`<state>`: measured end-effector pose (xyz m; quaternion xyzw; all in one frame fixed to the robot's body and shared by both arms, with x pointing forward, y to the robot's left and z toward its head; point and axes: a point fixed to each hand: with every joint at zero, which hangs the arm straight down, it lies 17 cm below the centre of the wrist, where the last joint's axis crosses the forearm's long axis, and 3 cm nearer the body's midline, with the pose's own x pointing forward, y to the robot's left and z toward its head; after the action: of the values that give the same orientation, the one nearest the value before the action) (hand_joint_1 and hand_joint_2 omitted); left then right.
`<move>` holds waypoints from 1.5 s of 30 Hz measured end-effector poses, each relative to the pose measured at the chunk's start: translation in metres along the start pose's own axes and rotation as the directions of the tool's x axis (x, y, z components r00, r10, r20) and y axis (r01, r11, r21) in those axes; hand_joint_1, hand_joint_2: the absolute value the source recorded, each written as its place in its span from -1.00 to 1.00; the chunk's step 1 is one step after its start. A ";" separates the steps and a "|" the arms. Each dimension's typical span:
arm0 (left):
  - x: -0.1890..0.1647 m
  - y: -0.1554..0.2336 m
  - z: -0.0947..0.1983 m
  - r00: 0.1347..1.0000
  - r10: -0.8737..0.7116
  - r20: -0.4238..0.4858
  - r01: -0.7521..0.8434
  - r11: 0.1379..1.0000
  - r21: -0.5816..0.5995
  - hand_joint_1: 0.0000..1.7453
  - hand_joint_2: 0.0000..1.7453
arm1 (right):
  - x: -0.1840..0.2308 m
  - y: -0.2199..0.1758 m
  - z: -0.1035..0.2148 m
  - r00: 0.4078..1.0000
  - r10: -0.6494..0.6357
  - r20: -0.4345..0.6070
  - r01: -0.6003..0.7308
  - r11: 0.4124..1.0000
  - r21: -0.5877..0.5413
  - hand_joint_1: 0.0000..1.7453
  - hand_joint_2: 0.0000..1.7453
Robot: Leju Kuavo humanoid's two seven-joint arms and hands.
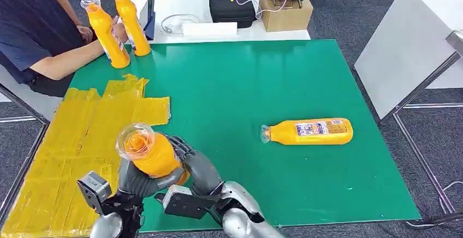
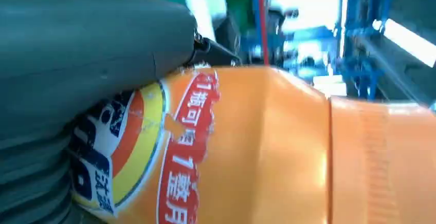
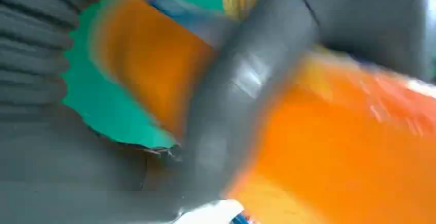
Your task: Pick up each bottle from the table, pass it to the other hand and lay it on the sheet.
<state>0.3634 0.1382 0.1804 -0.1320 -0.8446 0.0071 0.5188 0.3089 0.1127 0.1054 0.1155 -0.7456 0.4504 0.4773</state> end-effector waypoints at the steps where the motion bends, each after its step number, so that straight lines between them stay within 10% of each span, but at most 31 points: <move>1: 0.001 0.009 -0.002 0.999 -0.038 0.008 0.038 0.999 0.024 1.00 1.00 | -0.003 -0.003 0.005 1.000 0.005 -0.006 -0.005 1.000 -0.009 -1.00 -1.00; 7: -0.002 0.063 -0.002 0.886 -0.464 -0.020 0.462 0.875 0.145 1.00 1.00 | -0.030 -0.045 0.035 0.994 0.085 -0.069 -0.091 0.992 -0.093 -1.00 -1.00; 12: 0.005 0.081 0.015 0.172 -0.985 0.006 0.969 0.170 0.177 1.00 1.00 | -0.076 -0.111 0.097 0.968 0.183 -0.170 -0.209 0.966 -0.150 -1.00 -1.00; 23: -0.041 0.103 0.039 0.001 -1.000 -0.029 1.000 0.001 -0.014 1.00 1.00 | -0.105 -0.187 0.172 0.916 0.289 -0.278 -0.345 0.921 -0.180 -1.00 -1.00; 24: -0.046 0.107 0.041 -0.047 -0.998 -0.030 0.998 -0.046 -0.040 1.00 1.00 | -0.107 -0.189 0.175 0.912 0.295 -0.284 -0.352 0.920 -0.175 -1.00 1.00; 30: -0.073 0.143 0.054 -0.159 -0.978 -0.138 0.980 -0.139 -0.143 1.00 1.00 | -0.115 -0.236 0.180 0.889 0.335 -0.312 -0.399 0.902 -0.167 -1.00 1.00; 31: -0.076 0.141 0.055 -0.164 -0.979 -0.119 0.978 -0.145 -0.153 0.78 1.00 | -0.115 -0.242 0.180 0.886 0.342 -0.314 -0.407 0.898 -0.170 -1.00 1.00; 32: -0.079 0.140 0.057 -0.167 -0.980 -0.106 0.976 -0.149 -0.161 -1.00 1.00 | -0.116 -0.247 0.180 0.883 0.348 -0.315 -0.413 0.895 -0.168 -1.00 1.00; 44: -0.157 0.131 0.096 -0.158 -0.986 0.053 0.911 -0.166 -0.378 -1.00 1.00 | -0.145 -0.302 0.213 0.807 0.421 -0.414 -0.473 0.881 -0.028 -1.00 1.00; 45: -0.159 0.132 0.094 -0.158 -0.986 0.057 0.909 -0.168 -0.381 -1.00 -1.00 | -0.147 -0.305 0.215 0.802 0.426 -0.419 -0.477 0.878 -0.021 -1.00 1.00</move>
<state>0.3772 0.2406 -0.0218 0.4726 -0.5664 -0.5261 0.4232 0.4383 -0.2663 0.1272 -0.1909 -0.6639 0.5172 0.5052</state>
